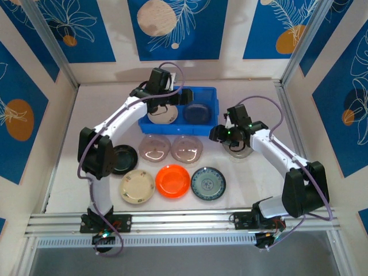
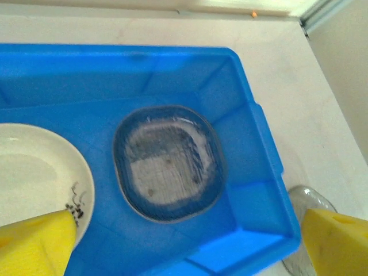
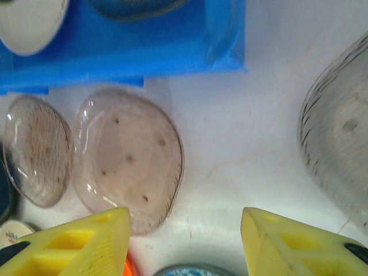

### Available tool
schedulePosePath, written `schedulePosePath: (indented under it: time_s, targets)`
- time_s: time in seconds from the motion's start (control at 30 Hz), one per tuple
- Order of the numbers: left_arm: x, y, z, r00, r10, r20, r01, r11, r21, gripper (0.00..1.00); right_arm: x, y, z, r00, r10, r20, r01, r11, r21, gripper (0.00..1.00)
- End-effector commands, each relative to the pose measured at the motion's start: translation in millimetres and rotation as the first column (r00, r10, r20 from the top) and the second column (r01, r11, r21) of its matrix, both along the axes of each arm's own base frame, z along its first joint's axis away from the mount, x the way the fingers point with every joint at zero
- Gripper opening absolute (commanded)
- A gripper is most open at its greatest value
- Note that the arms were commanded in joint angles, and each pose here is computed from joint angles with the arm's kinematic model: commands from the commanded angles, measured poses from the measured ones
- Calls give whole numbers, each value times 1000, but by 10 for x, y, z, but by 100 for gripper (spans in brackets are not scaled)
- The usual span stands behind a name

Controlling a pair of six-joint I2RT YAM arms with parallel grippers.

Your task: Place the plates into the plastic bin on the countertop

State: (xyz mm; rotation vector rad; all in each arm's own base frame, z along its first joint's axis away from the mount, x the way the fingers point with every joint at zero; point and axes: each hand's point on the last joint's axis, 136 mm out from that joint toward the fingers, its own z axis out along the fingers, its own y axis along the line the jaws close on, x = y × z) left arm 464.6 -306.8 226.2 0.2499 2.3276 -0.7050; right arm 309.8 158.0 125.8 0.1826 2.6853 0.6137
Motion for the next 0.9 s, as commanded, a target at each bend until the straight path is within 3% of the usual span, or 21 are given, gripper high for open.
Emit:
schedulePosePath:
  time_s: [0.0, 0.5, 0.87]
  targets:
    - [-296, -106, 169, 994, -105, 40, 105, 994, -2, 100, -253, 83, -35, 998, 62, -23, -62, 998, 2, 54]
    - [-780, -103, -48, 979, -203, -31, 201, 977, -67, 100, -968, 93, -318, 985, 115, -128, -108, 992, 62, 50]
    - [-827, -55, -49, 981, -194, -27, 192, 979, -67, 100, -1081, -32, -485, 984, 38, -173, -34, 999, 31, 49]
